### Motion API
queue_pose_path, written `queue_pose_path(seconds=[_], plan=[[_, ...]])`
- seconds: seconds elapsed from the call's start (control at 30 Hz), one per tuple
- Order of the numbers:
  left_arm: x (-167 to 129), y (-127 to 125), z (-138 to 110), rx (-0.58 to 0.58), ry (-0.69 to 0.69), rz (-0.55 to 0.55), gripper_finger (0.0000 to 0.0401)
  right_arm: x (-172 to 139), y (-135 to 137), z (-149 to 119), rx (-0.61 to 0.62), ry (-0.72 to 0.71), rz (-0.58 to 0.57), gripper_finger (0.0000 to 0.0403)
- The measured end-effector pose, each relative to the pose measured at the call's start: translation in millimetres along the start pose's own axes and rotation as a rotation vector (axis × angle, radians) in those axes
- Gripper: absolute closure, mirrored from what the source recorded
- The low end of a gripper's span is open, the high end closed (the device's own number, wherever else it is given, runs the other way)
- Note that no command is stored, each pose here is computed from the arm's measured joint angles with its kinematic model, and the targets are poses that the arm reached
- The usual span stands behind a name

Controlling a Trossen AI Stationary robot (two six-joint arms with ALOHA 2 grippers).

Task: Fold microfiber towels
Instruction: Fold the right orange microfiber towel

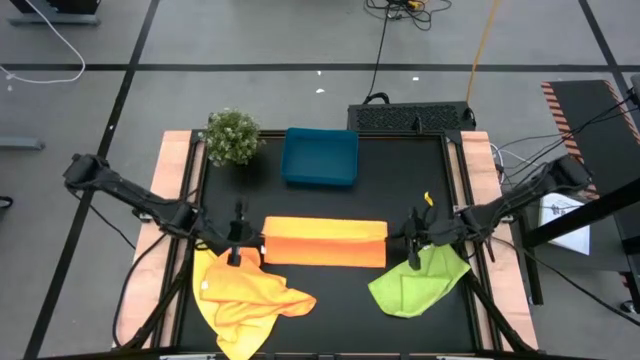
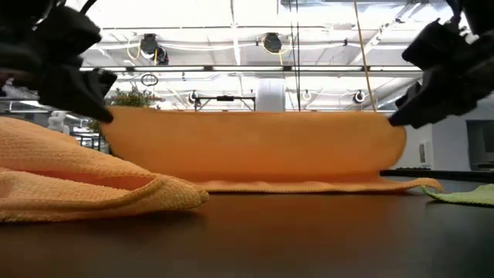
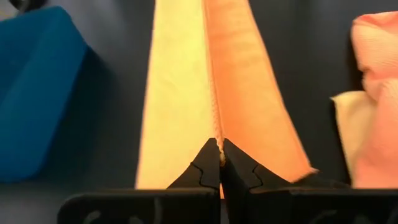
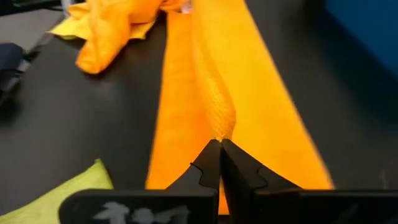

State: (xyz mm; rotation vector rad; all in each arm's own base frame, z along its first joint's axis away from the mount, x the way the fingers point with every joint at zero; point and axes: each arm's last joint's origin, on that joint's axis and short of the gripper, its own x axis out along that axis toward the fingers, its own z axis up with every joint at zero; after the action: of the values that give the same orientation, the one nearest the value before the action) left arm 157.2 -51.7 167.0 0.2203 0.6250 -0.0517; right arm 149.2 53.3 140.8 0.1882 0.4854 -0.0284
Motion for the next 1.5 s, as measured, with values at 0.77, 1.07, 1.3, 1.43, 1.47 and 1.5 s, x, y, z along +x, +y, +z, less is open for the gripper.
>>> queue_pose_path(seconds=[0.77,1.07,1.3,1.43,1.47,1.5], plan=[[3,-18,-19,-0.094,-0.182,-0.11,0.0222,20,22,-25,0.08,0.084,0.207,0.0326],[6,-5,-19,-0.148,-0.179,0.073,0.0215,23,12,-19,0.042,-0.018,0.012,0.0294],[12,8,-21,-0.219,-0.15,0.027,0.0237,29,-6,-15,0.044,-0.005,-0.059,0.0293],[18,10,-26,-0.227,-0.098,0.03,0.0252,30,-12,-16,0.052,0.033,-0.072,0.0293],[20,11,-27,-0.229,-0.082,0.04,0.0256,30,-13,-18,0.05,0.045,-0.08,0.0294],[22,12,-28,-0.233,-0.072,0.047,0.0259,30,-14,-18,0.05,0.053,-0.086,0.0295]])
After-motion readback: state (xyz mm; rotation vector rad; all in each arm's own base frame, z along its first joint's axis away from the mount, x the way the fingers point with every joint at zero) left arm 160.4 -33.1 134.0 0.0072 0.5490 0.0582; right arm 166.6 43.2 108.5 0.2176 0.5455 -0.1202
